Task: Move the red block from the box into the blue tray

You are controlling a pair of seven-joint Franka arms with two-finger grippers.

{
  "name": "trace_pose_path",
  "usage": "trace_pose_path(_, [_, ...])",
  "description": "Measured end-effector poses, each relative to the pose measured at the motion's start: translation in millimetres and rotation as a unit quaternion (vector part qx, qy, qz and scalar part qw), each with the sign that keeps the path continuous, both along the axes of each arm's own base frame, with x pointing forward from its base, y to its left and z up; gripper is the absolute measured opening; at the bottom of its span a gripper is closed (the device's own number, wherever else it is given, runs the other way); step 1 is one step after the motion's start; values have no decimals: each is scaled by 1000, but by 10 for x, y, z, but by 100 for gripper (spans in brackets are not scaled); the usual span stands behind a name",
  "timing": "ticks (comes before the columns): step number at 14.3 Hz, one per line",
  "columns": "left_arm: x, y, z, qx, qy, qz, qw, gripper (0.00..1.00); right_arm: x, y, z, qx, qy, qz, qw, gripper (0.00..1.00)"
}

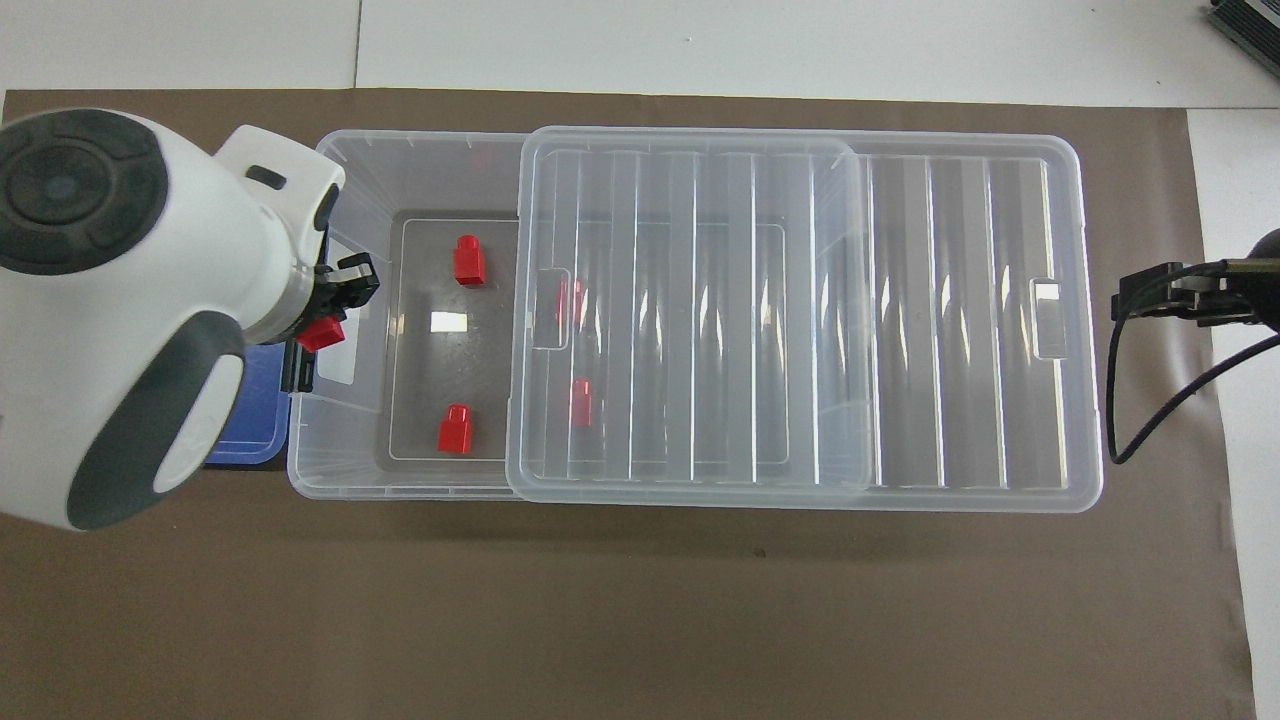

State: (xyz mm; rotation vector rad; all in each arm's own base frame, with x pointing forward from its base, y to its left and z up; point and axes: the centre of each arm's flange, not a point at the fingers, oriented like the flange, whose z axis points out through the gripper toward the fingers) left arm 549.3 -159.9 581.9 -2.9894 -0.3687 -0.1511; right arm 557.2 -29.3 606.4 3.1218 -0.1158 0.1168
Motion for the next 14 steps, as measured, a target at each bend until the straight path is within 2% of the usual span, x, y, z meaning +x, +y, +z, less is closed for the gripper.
trace_pose_path(4, [164,1181,55,5,31,-134,990,34,57,-306,-178,-5,-9,22,1000,20])
trace_pose_path(5, [192,1406,27,2,30,-155,987,34,80,-394,-256,-7,-11,29,1000,8])
trace_pose_path(6, [222,1575,-40,1,23,-168,985,34,110,-484,-346,-9,-11,39,999,1])
trace_pose_path(11, [346,1747,-745,9,-13,-219,976,34,319,-771,-780,-16,-15,81,996,1])
trace_pose_path(14, [426,1844,-1224,12,-34,-224,974,34,425,-800,-1081,3,-24,96,995,1])
